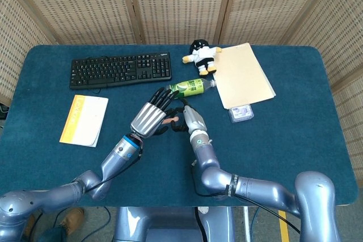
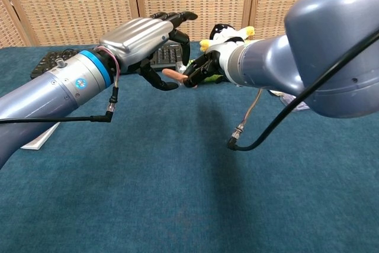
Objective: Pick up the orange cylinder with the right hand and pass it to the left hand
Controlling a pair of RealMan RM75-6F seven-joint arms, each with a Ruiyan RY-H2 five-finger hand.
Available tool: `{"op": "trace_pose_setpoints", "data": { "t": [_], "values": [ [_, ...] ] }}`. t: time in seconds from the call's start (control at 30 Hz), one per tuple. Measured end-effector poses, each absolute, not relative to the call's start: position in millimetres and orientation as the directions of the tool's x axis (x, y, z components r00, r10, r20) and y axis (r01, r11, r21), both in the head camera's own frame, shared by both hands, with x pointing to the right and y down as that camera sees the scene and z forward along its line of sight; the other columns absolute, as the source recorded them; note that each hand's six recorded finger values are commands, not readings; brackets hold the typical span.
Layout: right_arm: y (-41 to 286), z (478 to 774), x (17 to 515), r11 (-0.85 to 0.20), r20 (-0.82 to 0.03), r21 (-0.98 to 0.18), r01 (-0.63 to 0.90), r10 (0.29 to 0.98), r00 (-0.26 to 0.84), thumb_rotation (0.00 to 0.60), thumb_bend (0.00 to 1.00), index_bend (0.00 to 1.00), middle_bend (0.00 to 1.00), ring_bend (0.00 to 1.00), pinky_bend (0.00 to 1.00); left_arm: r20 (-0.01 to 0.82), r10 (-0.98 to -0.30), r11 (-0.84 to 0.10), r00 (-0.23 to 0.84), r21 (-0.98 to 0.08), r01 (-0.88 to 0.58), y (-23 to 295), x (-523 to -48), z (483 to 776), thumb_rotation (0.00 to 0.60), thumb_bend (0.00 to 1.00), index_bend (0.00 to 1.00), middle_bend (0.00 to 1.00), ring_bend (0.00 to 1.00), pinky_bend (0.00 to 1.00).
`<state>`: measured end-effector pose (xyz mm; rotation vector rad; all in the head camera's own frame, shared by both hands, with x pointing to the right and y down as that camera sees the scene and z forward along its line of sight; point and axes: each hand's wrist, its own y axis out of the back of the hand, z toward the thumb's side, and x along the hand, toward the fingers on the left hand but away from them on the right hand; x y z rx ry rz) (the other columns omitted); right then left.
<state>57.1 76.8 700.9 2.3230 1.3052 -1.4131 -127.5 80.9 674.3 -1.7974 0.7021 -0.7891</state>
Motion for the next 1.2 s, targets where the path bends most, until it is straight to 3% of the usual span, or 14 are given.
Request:
{"op": "trace_pose_setpoints", "data": {
  "t": [0.27,1.2],
  "values": [
    [76,702,61,-0.617,-0.775,-0.310,0.723,0.605,0.183,0.600,0.67,0.70,0.10,0.00,0.00,0.201,-0.767,-0.325,0.609,-0.941,-0.097,81,-132,677,0.600,0.31,0.51,0.00,0.00,0.00],
    [75,699,67,-0.621,-0.776,-0.307,0.721,0.602,0.189,0.600,0.67,0.71,0.10,0.00,0.00,0.215,-0.772,-0.337,0.597,-0.936,-0.099,81,-126,684,0.600,0.37,0.55,0.00,0.00,0.00]
  ]
}}
